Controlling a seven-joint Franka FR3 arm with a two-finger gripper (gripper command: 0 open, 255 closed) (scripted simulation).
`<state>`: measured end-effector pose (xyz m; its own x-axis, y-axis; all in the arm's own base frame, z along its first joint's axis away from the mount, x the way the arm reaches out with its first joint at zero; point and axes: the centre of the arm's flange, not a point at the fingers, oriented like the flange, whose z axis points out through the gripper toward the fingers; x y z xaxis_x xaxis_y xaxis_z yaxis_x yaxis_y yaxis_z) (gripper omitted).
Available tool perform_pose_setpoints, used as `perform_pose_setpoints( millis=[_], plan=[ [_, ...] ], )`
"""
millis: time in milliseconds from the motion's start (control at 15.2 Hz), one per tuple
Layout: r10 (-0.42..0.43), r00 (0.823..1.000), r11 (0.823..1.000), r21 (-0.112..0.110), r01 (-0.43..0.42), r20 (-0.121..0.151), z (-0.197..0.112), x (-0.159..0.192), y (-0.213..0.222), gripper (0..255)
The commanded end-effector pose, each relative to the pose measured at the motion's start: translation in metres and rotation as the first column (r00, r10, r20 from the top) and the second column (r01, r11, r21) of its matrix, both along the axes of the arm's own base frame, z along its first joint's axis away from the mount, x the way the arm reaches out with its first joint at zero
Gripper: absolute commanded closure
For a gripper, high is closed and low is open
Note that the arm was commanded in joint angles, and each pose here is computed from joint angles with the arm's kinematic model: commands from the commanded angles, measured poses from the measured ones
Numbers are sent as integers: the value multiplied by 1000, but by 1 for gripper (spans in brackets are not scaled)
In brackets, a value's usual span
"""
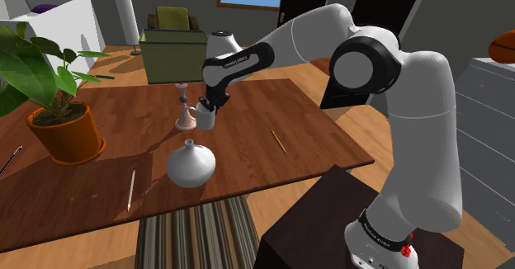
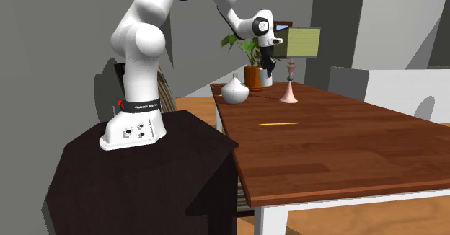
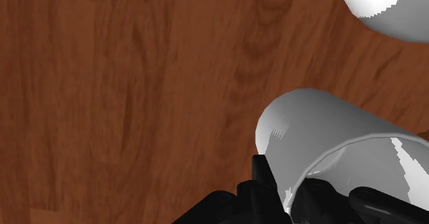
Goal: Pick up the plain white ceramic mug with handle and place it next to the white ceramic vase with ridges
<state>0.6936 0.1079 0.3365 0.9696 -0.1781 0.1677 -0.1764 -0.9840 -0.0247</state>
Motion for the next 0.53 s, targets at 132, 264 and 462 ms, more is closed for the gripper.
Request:
perform_pose_setpoints(
  millis=[132,264,462],
  plan=[
    [0,1000,1000,0,0,0,-21,0,0,255],
    [0,1000,1000,0,0,0,-32,0,0,255],
    [0,1000,1000,0,0,0,-48,0,0,255]
  ],
)
